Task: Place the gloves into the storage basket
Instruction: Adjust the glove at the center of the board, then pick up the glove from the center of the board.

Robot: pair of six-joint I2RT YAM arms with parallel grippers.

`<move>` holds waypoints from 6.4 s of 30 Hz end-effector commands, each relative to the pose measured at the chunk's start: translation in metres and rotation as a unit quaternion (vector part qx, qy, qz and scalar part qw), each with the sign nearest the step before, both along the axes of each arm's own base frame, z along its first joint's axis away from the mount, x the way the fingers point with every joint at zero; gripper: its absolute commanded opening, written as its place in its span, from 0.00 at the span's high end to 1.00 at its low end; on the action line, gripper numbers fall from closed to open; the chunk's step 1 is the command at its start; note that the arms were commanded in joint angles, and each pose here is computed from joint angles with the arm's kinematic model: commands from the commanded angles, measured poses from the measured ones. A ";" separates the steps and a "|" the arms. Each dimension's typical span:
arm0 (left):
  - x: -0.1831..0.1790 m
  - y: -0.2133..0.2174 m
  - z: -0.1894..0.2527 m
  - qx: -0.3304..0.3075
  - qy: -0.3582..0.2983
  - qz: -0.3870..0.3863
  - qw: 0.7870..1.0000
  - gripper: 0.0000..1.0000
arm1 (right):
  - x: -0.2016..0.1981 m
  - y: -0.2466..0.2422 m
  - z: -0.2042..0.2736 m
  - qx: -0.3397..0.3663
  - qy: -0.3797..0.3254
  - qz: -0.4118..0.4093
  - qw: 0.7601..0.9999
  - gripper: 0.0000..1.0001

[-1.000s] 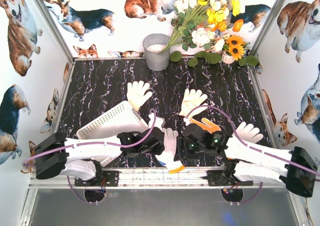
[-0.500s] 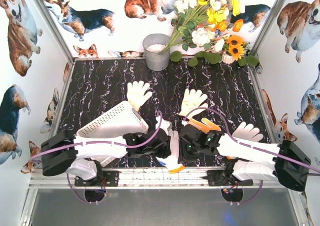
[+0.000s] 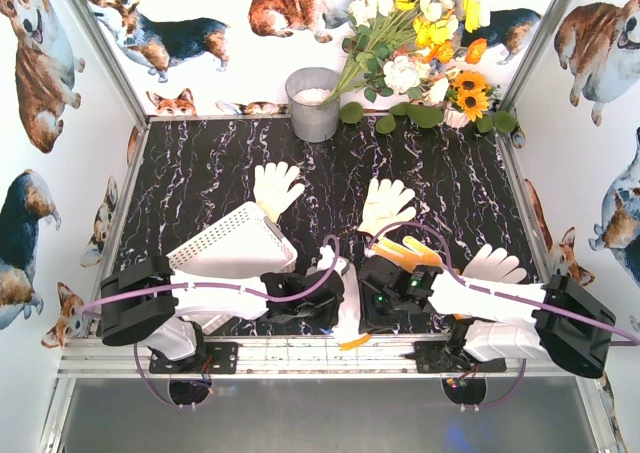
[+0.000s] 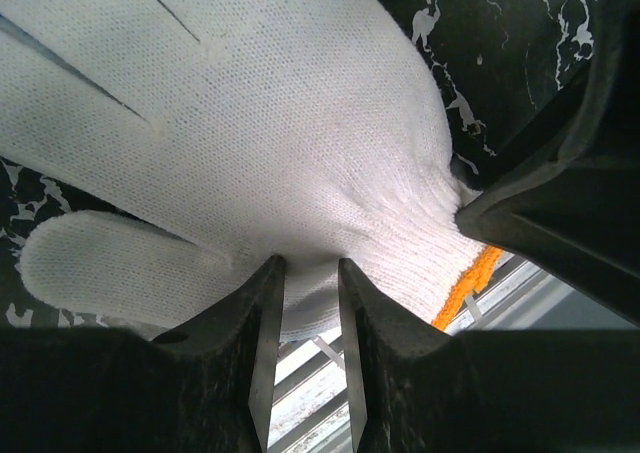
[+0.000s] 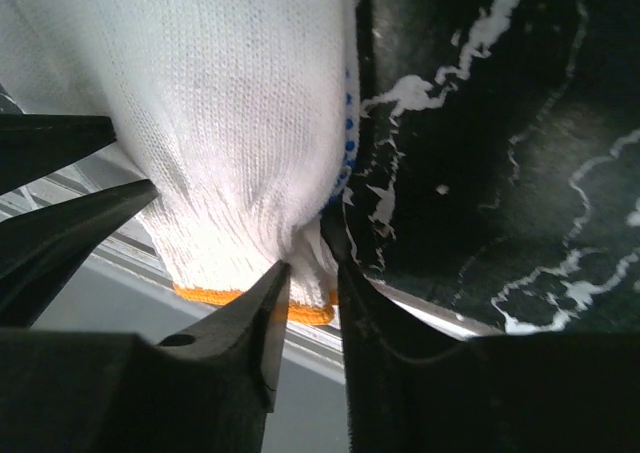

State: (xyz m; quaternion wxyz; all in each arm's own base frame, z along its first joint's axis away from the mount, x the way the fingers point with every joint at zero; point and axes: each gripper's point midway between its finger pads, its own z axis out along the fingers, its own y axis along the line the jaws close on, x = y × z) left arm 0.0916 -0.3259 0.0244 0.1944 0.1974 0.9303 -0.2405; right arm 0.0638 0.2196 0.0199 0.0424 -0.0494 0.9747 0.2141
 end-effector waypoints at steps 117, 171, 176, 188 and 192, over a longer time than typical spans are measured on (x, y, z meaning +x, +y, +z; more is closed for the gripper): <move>-0.003 -0.025 0.029 0.119 -0.365 -0.186 0.904 0.60 | 0.037 0.031 0.068 0.261 0.176 -0.339 0.887 1.00; -0.002 -0.006 0.060 0.006 -0.307 -0.146 0.940 1.00 | 0.096 0.069 0.044 0.266 0.144 -0.337 0.891 0.42; -0.006 -0.009 0.064 -0.009 -0.301 -0.151 0.941 1.00 | 0.095 0.072 0.046 0.276 0.147 -0.331 0.890 0.48; 0.007 -0.001 0.082 -0.014 -0.289 -0.140 0.947 1.00 | 0.108 0.079 0.073 0.323 0.130 -0.334 0.876 1.00; 0.019 0.007 0.093 0.001 -0.290 -0.134 0.948 1.00 | 0.119 0.076 0.088 0.335 0.103 -0.352 0.868 1.00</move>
